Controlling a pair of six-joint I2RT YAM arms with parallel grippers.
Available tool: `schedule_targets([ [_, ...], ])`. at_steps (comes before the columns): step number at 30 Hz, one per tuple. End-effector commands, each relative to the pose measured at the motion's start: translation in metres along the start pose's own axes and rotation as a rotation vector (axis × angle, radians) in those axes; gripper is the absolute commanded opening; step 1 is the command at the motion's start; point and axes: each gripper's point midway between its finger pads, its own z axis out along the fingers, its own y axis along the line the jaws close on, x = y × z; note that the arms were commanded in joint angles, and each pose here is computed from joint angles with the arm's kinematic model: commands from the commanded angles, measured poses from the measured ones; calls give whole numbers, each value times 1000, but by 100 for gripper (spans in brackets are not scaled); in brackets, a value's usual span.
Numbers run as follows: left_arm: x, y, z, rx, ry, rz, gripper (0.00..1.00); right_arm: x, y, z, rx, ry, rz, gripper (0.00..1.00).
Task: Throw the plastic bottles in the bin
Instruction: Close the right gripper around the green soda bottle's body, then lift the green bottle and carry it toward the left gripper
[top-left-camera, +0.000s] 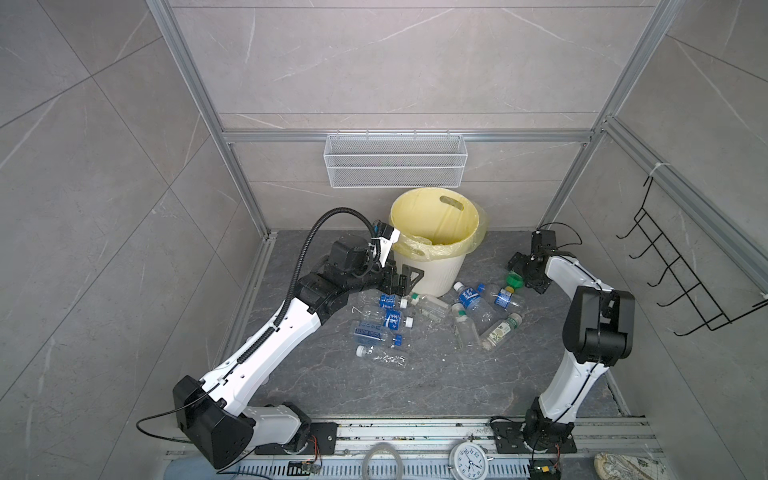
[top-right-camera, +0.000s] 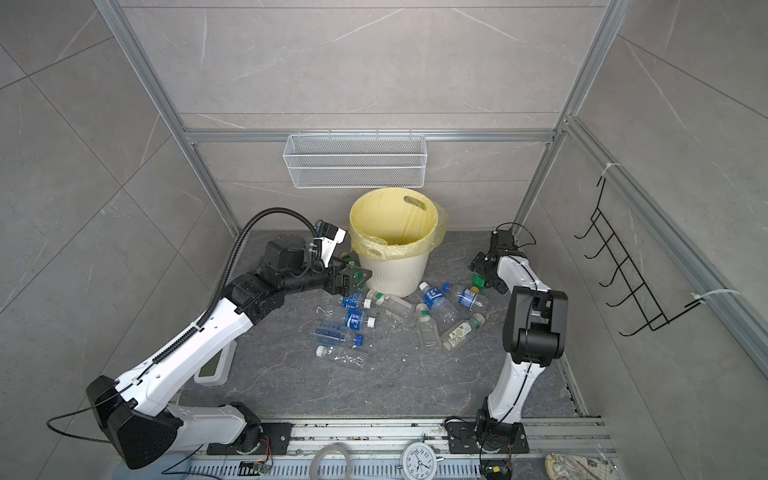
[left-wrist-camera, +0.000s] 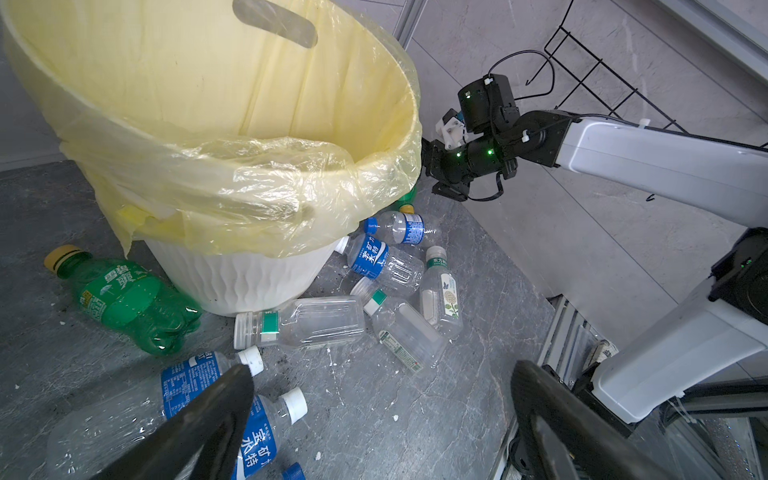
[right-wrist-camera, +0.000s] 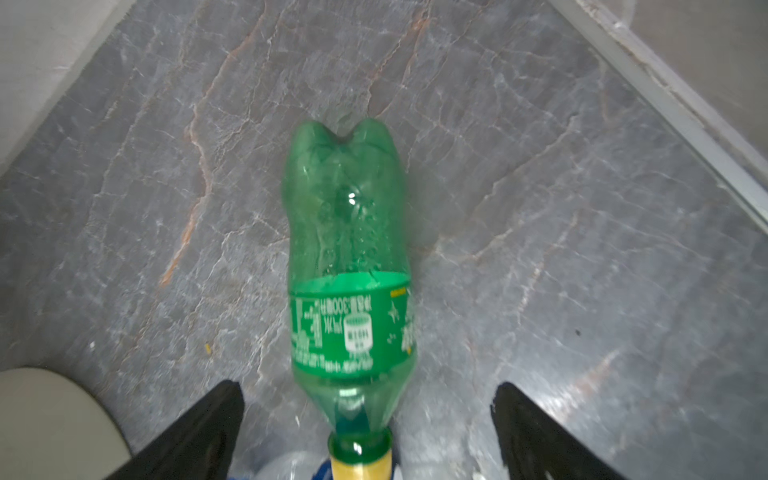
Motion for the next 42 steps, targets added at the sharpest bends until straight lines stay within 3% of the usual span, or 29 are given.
schedule_targets([
  [1, -11, -8, -3, 28, -37, 16, 100, -8, 3, 11, 19, -4, -24, 95],
  [13, -6, -6, 6, 35, -16, 6, 100, -7, -12, 42, 141, 39, -101, 89],
  [26, -4, -1, 12, 34, -2, -11, 100, -3, -9, 51, 127, 65, -107, 61],
  [34, -7, 4, 9, 20, -15, -17, 100, -25, 10, -7, 25, -42, -61, 54],
  [42, -12, 5, 0, 4, -53, -2, 100, -42, 47, -113, -98, -219, -108, 53],
])
